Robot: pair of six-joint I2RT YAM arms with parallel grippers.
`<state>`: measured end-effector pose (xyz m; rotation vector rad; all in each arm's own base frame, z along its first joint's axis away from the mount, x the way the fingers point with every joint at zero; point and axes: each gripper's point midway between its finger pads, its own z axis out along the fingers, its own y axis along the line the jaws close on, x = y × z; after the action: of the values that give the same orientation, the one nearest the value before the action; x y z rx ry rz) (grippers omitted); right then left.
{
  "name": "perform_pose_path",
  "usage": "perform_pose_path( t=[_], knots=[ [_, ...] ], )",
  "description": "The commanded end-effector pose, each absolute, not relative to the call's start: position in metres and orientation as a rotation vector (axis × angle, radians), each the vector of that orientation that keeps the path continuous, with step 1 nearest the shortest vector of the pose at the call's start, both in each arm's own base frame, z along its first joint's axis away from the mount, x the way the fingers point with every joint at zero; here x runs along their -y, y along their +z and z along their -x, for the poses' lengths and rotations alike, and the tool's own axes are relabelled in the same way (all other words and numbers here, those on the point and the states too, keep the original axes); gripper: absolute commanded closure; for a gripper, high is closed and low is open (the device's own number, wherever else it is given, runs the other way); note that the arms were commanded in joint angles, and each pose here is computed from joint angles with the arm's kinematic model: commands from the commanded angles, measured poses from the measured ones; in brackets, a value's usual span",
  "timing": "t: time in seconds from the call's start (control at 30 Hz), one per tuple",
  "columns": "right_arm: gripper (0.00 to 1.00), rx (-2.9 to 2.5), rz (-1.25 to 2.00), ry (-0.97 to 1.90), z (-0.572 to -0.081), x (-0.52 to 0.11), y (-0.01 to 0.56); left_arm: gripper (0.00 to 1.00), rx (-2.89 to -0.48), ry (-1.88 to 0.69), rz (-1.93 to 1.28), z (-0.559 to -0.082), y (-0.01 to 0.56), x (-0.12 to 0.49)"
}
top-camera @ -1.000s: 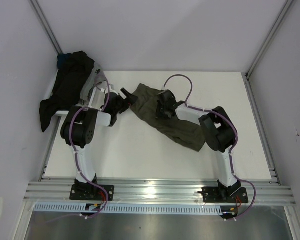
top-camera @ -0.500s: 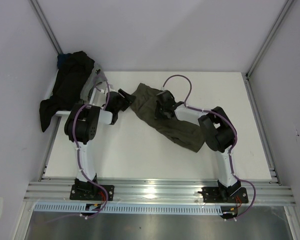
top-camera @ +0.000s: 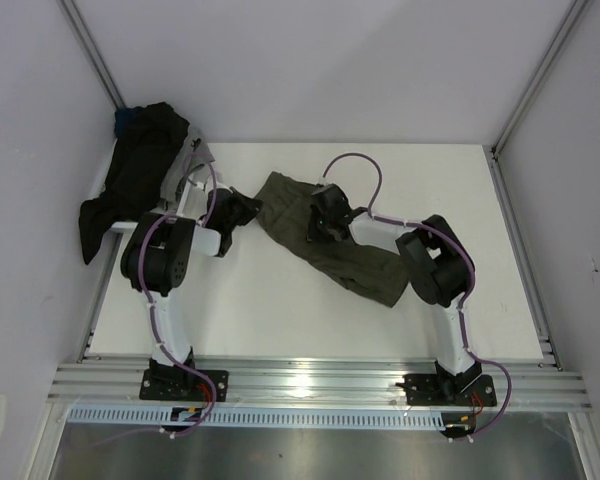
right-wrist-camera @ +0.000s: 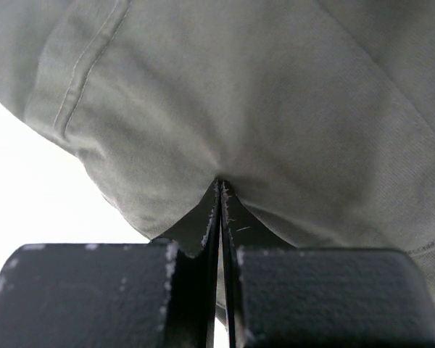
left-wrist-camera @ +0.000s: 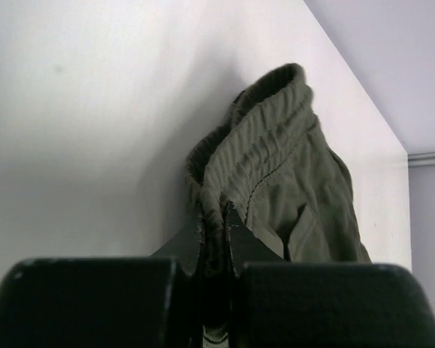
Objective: Fold and stack the shorts
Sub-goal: Fold the shorts
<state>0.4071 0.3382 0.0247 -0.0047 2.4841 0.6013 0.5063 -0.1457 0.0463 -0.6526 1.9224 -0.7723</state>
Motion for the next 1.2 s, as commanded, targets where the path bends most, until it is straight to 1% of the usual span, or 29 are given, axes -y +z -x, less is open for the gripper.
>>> perform_pose_path(
  t=[0.0,0.03,0.07,0.13,0.17,0.2,0.23,0.3,0.33,0.37,0.43,0.5,0.53,0.57,0.6,0.63,0.7,0.73,0.77,0.83,0.97,1.17],
  knots=[
    [1.00,-2.548,0.125,0.599,-0.376,-0.337,0.017,1.00,-1.768,-0.715,0.540,-0.489,0.107,0.132],
    [1.00,-2.533,0.137,0.603,-0.376,-0.337,0.026,1.00,-1.742,-0.690,0.544,-0.485,0.115,0.128],
    [1.00,-2.533,0.174,0.596,-0.373,-0.336,0.027,1.00,-1.759,-0.671,0.543,-0.471,0.109,0.126],
    [1.00,-2.522,0.209,0.614,-0.369,-0.336,0.039,1.00,-1.719,-0.625,0.532,-0.453,0.127,0.120],
    [1.00,-2.519,0.227,0.623,-0.367,-0.337,0.043,1.00,-1.730,-0.601,0.528,-0.442,0.123,0.117],
    [1.00,-2.514,0.247,0.631,-0.365,-0.337,0.047,1.00,-1.684,-0.584,0.507,-0.435,0.144,0.116],
    [0.98,-2.516,0.262,0.647,-0.360,-0.337,0.049,1.00,-1.711,-0.556,0.505,-0.419,0.132,0.112],
    [0.96,-2.478,0.260,0.672,-0.356,-0.337,0.066,1.00,-1.659,-0.531,0.478,-0.405,0.153,0.113],
    [0.93,-2.472,0.252,0.667,-0.351,-0.334,0.065,1.00,-1.679,-0.501,0.476,-0.394,0.145,0.110],
    [0.91,-2.431,0.238,0.684,-0.351,-0.333,0.080,1.00,-1.691,-0.468,0.466,-0.387,0.143,0.109],
    [0.90,-2.403,0.170,0.658,-0.348,-0.323,0.081,1.00,-1.674,-0.447,0.462,-0.367,0.146,0.111],
    [0.90,-2.341,0.120,0.657,-0.347,-0.315,0.097,1.00,-1.690,-0.433,0.439,-0.349,0.140,0.118],
    [0.90,-2.296,0.062,0.639,-0.353,-0.311,0.103,1.00,-1.657,-0.405,0.462,-0.343,0.147,0.111],
    [0.90,-2.309,0.044,0.626,-0.346,-0.304,0.094,1.00,-1.654,-0.390,0.454,-0.338,0.149,0.111],
    [0.91,-2.265,0.017,0.631,-0.349,-0.303,0.101,1.00,-1.680,-0.376,0.435,-0.331,0.143,0.114],
    [0.92,-2.234,0.001,0.646,-0.348,-0.306,0.104,1.00,-1.654,-0.369,0.443,-0.328,0.152,0.111],
    [0.95,-2.219,-0.021,0.582,-0.344,-0.300,0.094,1.00,-1.657,-0.365,0.416,-0.320,0.151,0.114],
    [0.95,-2.202,-0.031,0.564,-0.343,-0.302,0.093,1.00,-1.629,-0.365,0.412,-0.316,0.160,0.112],
    [0.96,-2.205,-0.019,0.541,-0.334,-0.306,0.085,1.00,-1.638,-0.364,0.396,-0.309,0.155,0.115],
    [0.99,-2.182,-0.063,0.478,-0.334,-0.302,0.077,1.00,-1.631,-0.359,0.375,-0.303,0.156,0.115],
    [1.00,-2.202,-0.143,0.482,-0.327,-0.303,0.051,1.00,-1.613,-0.396,0.360,-0.287,0.161,0.118],
    [1.00,-2.269,-0.156,0.467,-0.315,-0.307,0.016,1.00,-1.702,-0.434,0.451,-0.262,0.108,0.107]
  ],
)
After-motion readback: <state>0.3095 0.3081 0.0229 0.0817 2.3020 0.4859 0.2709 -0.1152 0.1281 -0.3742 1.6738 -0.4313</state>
